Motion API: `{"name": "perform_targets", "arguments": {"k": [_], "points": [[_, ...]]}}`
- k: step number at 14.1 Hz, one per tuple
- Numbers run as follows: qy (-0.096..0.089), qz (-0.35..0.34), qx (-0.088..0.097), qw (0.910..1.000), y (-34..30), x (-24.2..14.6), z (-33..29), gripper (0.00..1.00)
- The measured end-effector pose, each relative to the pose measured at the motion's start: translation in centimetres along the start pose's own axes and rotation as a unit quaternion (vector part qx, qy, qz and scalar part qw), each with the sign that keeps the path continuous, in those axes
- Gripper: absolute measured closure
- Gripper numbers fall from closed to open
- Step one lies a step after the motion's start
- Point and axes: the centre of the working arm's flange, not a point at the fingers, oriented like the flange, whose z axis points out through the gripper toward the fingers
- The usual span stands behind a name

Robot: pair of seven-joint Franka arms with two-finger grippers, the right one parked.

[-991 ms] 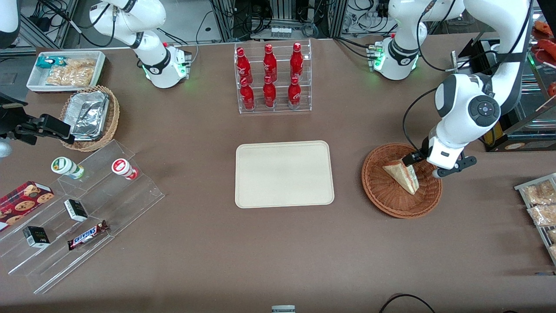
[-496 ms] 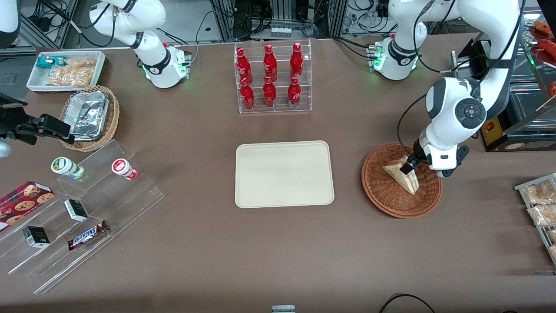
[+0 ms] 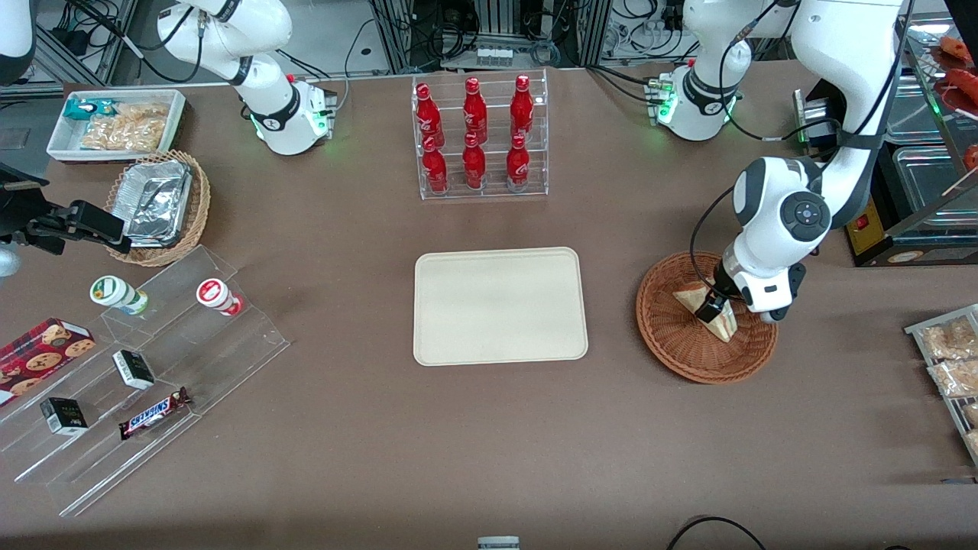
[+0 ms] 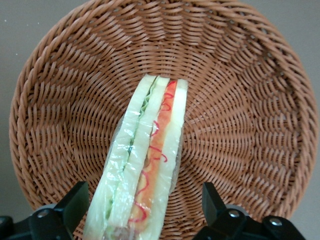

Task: Place sandwich from basket to tray
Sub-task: 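Lower the left gripper and close it on the wrapped sandwich, then lift the sandwich and carry it over the cream tray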

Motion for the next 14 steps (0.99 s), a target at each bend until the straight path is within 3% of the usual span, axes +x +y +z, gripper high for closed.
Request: {"name": "perform_targets", "arguments": {"k": [2,6,10,14], "points": [[-0.001,-0.001,0.002,1.0,0.0,0.0,0.2,0.04],[-0.007,0.015,0.015,0.9997,-0.2,-0.1,0.0,0.47],[-0.011,0.06,0.023,0.9979,-0.3,-0.2,-0.7,0.81],[-0.032,0.151,0.053,0.9865,1.4,0.3,-4.7,0.85]]}}
